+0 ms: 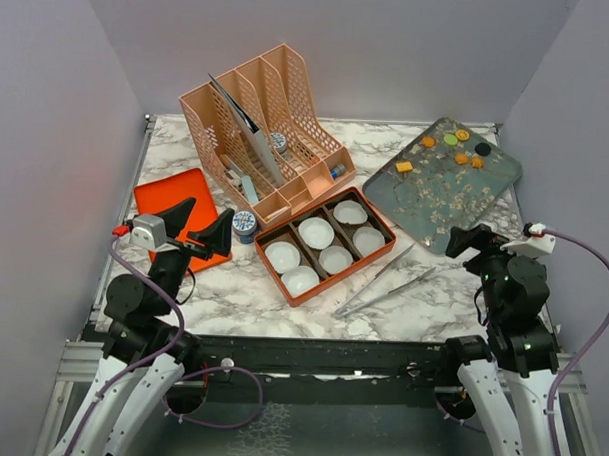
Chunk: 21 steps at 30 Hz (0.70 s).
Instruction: Pack the cookies
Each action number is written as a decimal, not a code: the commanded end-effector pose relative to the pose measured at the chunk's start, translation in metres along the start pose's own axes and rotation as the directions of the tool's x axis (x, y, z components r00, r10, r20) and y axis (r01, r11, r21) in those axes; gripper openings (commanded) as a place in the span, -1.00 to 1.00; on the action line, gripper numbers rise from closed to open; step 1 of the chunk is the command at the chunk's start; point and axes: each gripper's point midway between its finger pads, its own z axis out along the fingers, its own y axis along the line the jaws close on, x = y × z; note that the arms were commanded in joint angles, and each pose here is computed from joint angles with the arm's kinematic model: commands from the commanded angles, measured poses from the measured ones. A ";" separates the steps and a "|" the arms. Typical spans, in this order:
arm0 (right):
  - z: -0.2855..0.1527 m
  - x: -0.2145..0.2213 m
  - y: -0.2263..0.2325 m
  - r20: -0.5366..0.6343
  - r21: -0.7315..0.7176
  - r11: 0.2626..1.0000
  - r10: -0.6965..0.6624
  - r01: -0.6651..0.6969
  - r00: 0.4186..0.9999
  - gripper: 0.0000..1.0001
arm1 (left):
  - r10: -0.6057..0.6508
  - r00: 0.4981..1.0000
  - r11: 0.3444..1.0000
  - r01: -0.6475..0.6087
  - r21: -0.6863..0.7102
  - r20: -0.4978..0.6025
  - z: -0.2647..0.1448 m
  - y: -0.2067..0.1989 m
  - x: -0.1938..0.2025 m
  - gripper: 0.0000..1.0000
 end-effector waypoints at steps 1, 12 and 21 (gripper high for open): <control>-0.004 0.002 -0.001 -0.033 0.021 0.999 0.031 -0.030 0.999 1.00 | -0.006 1.000 1.000 0.005 0.025 0.029 -0.002 -0.005 -0.009 0.98; 0.008 0.033 -0.013 -0.156 0.162 0.978 0.155 -0.130 0.975 1.00 | -0.006 0.999 1.000 0.005 0.023 0.043 -0.005 -0.005 -0.013 0.98; 0.019 0.080 -0.018 -0.367 0.264 0.960 0.192 -0.095 0.910 1.00 | -0.005 0.999 1.000 0.004 0.023 0.047 -0.006 -0.005 -0.014 0.98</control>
